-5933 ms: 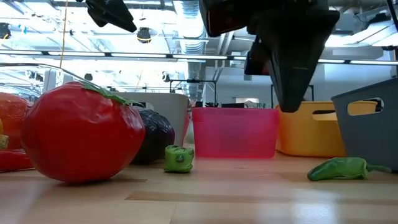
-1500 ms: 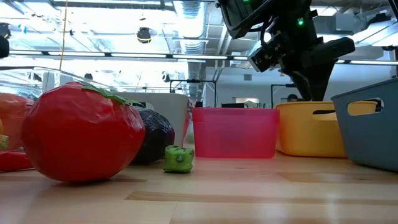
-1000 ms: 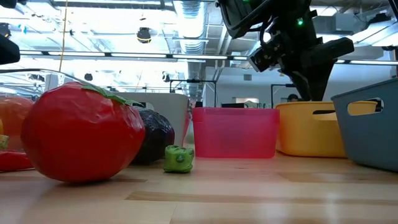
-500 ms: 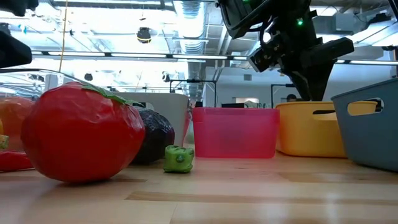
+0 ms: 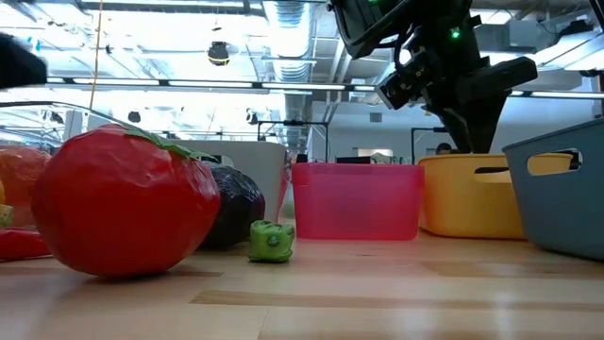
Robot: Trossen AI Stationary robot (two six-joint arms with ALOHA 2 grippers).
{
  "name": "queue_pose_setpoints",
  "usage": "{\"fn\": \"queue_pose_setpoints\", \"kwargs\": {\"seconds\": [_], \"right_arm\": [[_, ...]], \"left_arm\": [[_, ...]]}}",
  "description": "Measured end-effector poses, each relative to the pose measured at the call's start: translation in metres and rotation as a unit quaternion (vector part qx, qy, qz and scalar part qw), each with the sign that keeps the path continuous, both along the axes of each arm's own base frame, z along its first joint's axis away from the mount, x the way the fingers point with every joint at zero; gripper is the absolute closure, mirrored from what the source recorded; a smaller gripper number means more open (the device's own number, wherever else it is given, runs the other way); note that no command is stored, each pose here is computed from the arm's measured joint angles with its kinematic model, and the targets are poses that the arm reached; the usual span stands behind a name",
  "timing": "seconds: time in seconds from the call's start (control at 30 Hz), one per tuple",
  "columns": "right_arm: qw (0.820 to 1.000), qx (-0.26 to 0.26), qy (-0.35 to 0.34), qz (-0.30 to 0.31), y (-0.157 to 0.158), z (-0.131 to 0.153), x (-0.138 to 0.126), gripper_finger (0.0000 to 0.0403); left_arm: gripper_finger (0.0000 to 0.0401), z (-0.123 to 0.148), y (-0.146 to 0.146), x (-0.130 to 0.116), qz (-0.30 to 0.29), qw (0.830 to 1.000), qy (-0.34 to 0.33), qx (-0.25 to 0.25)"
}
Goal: Sort produce into baskets
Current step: Put the red chili pepper into the yellow bin
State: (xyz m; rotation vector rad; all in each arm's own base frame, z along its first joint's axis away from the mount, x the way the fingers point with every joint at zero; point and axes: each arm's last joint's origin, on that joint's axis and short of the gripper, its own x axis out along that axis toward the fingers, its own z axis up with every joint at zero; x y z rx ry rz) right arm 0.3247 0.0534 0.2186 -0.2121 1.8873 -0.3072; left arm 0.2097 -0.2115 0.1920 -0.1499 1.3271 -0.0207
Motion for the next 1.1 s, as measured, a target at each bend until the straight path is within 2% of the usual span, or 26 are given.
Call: {"fn": "queue_pose_setpoints", "kwargs": {"seconds": [0.2, 0.37, 0.5, 0.6, 0.73, 0.87, 1.0, 1.1], "right_arm": [[1.000, 0.000, 0.000, 0.000, 0.000, 0.000, 0.000, 0.0211], [1.000, 0.000, 0.000, 0.000, 0.000, 0.000, 0.000, 0.0211], [1.000, 0.000, -0.001, 0.000, 0.000, 0.000, 0.000, 0.0211], [1.000, 0.000, -0.002, 0.000, 0.000, 0.000, 0.000, 0.0211], [1.000, 0.000, -0.002, 0.000, 0.000, 0.000, 0.000, 0.0211], [1.000, 0.001, -0.003, 0.000, 0.000, 0.000, 0.001, 0.0211], [1.000, 0.001, -0.003, 0.000, 0.000, 0.000, 0.001, 0.0211], [1.000, 0.001, -0.003, 0.000, 0.000, 0.000, 0.001, 0.0211]], "left_arm": [[0.0266, 0.024, -0.009, 0.008, -0.012, 0.999, -0.024, -0.017], [0.0266, 0.024, -0.016, 0.007, -0.015, 0.999, -0.035, -0.021], [0.0266, 0.022, -0.017, 0.007, -0.052, 0.996, -0.077, 0.016], [0.0266, 0.020, -0.014, 0.009, -0.095, 0.988, -0.101, 0.062], [0.0266, 0.004, -0.019, 0.013, -0.159, 0.980, -0.079, 0.086], [0.0266, -0.026, -0.027, 0.017, -0.232, 0.968, -0.022, 0.094], [0.0266, -0.040, -0.026, 0.016, -0.244, 0.962, 0.009, 0.122], [0.0266, -0.038, -0.025, 0.016, -0.241, 0.961, 0.004, 0.137]]}}
